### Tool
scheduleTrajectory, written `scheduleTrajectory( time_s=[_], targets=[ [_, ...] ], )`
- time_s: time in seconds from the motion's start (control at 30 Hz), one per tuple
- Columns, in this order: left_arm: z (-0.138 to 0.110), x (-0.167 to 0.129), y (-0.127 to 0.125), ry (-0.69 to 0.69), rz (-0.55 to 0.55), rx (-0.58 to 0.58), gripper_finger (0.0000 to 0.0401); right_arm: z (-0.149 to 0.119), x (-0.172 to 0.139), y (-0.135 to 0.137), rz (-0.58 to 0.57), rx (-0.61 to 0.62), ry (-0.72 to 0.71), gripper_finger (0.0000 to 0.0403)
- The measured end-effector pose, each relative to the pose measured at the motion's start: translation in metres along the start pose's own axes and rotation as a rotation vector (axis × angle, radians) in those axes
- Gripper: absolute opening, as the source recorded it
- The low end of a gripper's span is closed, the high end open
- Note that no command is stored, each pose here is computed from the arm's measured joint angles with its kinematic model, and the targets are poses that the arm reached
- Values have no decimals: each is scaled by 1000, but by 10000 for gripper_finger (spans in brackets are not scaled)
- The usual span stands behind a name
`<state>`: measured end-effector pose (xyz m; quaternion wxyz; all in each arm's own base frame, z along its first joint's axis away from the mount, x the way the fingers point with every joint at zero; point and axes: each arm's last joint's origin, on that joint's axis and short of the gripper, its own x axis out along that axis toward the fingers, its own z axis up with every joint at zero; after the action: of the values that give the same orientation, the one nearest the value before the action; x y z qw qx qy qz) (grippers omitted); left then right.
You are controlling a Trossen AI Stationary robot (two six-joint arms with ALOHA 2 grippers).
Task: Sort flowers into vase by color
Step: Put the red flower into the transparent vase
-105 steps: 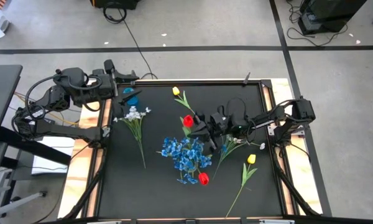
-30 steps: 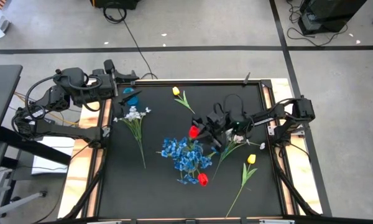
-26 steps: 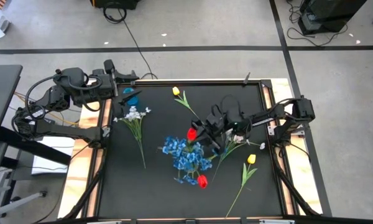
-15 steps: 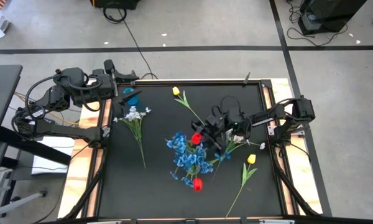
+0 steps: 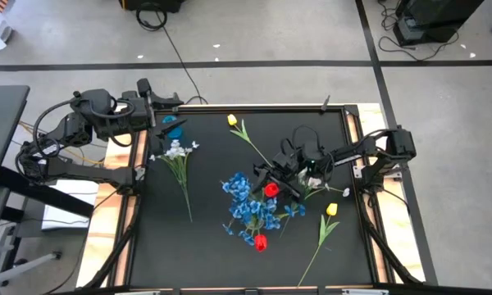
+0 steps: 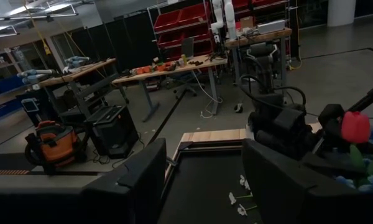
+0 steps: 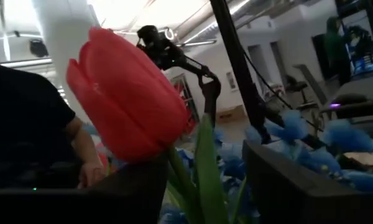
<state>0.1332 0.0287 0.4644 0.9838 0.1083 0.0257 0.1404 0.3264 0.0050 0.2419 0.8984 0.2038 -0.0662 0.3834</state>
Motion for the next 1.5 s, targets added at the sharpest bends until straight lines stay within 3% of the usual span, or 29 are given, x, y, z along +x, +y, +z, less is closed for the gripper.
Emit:
scheduleTrajectory(
  time_s=[0.63,1.07,1.23,1.5],
  targets=[
    [0,0,0,0,0,0,215,46,-28,7,24,-41,-45,231],
    [0,0,0,0,0,0,215,23,-21,-1,-65,6,99,232],
    [0,0,0,0,0,0,215,31,-23,1,-23,79,55,233],
    [0,0,0,0,0,0,215,32,-25,3,47,125,101,233]
  ],
)
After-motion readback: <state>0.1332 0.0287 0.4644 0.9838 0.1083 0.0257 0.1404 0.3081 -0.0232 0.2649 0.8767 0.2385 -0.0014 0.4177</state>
